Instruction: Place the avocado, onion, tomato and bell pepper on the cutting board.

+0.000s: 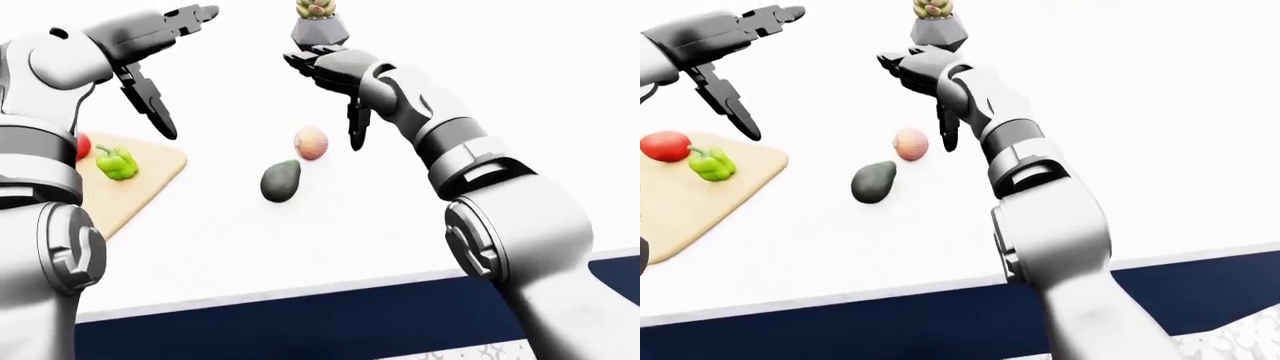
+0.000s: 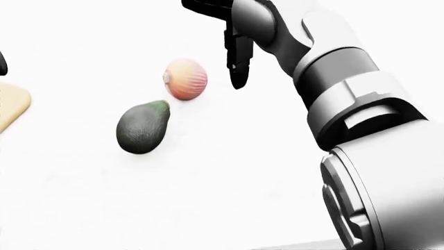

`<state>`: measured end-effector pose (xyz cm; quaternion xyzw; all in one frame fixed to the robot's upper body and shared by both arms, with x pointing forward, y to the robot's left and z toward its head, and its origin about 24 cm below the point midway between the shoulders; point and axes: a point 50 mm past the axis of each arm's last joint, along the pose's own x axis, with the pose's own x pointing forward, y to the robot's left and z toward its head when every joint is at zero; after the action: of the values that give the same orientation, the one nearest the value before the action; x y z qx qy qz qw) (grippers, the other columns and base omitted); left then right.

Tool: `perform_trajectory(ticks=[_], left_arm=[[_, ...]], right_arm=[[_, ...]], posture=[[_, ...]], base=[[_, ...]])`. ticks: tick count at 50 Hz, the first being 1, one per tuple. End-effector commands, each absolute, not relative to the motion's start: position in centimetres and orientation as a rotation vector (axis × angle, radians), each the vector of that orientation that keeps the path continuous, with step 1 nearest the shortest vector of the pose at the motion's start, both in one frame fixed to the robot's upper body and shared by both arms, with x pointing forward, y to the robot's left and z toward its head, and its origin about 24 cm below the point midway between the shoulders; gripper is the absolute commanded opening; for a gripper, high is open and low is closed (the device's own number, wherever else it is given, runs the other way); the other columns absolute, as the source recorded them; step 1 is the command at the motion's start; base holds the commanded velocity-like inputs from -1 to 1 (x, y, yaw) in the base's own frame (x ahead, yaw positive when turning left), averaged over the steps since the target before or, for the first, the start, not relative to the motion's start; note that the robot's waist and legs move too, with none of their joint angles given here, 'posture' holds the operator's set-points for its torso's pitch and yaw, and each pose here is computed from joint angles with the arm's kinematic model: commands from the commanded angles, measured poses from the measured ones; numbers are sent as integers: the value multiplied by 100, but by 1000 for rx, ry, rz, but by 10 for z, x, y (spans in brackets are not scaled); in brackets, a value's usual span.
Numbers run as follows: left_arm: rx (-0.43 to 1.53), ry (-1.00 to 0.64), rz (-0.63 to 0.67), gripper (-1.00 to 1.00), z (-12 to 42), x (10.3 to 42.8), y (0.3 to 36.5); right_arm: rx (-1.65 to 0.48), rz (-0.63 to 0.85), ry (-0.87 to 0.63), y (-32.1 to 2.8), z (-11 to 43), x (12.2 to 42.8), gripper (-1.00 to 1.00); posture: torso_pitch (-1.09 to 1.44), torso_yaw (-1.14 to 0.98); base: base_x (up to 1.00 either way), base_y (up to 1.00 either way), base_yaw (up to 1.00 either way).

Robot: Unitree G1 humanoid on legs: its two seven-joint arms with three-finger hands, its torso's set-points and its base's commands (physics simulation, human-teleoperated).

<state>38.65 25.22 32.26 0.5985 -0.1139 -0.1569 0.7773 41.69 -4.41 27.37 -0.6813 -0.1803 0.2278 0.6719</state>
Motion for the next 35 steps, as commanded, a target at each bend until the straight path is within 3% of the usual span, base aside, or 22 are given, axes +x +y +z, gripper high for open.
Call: perform_trajectory(ticks=[1,35], left_arm=[[1302,-343,-284,100,347,380,250],[1296,-325,-302,100,337,381,253]], right_arm=[[-1505,436,-454,-43,305,414,100],[-1333,502,-373,-33,284,416,100]], posture=[[0,0],[0,0]], base=[[0,0,0],[0,0,0]])
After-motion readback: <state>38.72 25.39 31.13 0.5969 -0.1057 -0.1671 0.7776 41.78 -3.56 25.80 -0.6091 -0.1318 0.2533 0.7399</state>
